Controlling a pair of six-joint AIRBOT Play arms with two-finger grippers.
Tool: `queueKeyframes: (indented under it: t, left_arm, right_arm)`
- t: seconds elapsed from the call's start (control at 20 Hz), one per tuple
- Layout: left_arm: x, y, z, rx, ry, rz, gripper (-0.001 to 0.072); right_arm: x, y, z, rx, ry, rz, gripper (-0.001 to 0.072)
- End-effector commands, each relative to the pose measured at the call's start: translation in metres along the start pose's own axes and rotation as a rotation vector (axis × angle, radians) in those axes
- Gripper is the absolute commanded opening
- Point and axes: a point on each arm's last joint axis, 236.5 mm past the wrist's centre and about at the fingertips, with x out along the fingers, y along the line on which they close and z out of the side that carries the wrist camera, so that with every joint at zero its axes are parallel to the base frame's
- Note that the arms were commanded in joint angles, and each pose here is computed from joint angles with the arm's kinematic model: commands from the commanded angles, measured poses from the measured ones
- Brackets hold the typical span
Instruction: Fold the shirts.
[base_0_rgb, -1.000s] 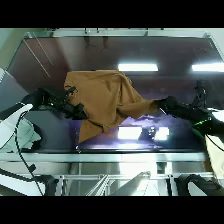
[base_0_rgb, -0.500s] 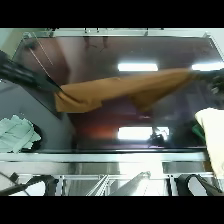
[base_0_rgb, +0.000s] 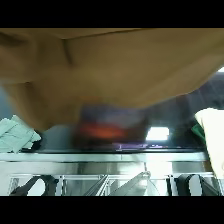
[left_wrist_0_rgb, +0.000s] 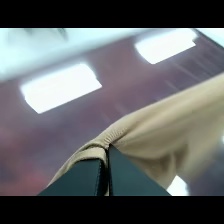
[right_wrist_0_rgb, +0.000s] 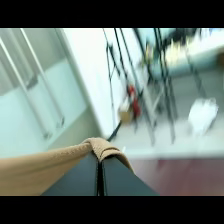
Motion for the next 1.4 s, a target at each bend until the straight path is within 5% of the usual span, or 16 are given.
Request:
queueKeyframes:
  t: [0.0,0.25,0.45,0.7,0.85,1.05,1.1,1.15,1.2,1.3,1.35]
  left_arm:
    - [-0.014,-0.001,0.022,0.061,-0.095,0.068,0.0027]
    - [0.094,0.058,-0.068,-0.202,0.161,-0.155,0.0028]
    - [0.217,0.083,-0.162,-0.254,0.325,-0.34,0.0028]
    - [0.356,0.12,-0.304,-0.381,0.538,-0.385,0.0028]
    - [0.397,0.13,-0.364,-0.489,0.603,-0.386,0.0027]
    - [0.41,0.158,-0.388,-0.611,0.581,-0.28,0.0032]
    - [0.407,0.165,-0.384,-0.611,0.572,-0.27,0.0177]
    - [0.4,0.173,-0.376,-0.618,0.557,-0.255,0.0468]
    - [0.393,0.181,-0.365,-0.63,0.542,-0.237,0.072]
    - [0.369,0.197,-0.34,-0.629,0.514,-0.214,0.0705]
    - [0.354,0.206,-0.327,-0.626,0.501,-0.202,0.0705]
  right_arm:
    - [-0.007,0.018,0.026,-0.087,-0.093,-0.008,0.0015]
    - [0.048,-0.052,-0.057,0.128,0.186,0.059,0.0016]
    - [0.118,-0.109,-0.233,0.288,0.586,0.054,0.0016]
    - [0.157,-0.203,-0.427,0.432,0.807,-0.173,0.0016]
    - [0.161,-0.245,-0.461,0.414,0.791,-0.274,0.0016]
    - [0.178,-0.28,-0.43,0.326,0.676,-0.361,0.0022]
    - [0.181,-0.283,-0.419,0.319,0.664,-0.349,0.0143]
    - [0.183,-0.282,-0.407,0.329,0.658,-0.325,0.0353]
    - [0.181,-0.278,-0.397,0.345,0.67,-0.284,0.0405]
    - [0.163,-0.273,-0.38,0.466,0.703,-0.243,0.0388]
    - [0.148,-0.272,-0.377,0.53,0.741,-0.235,0.0298]
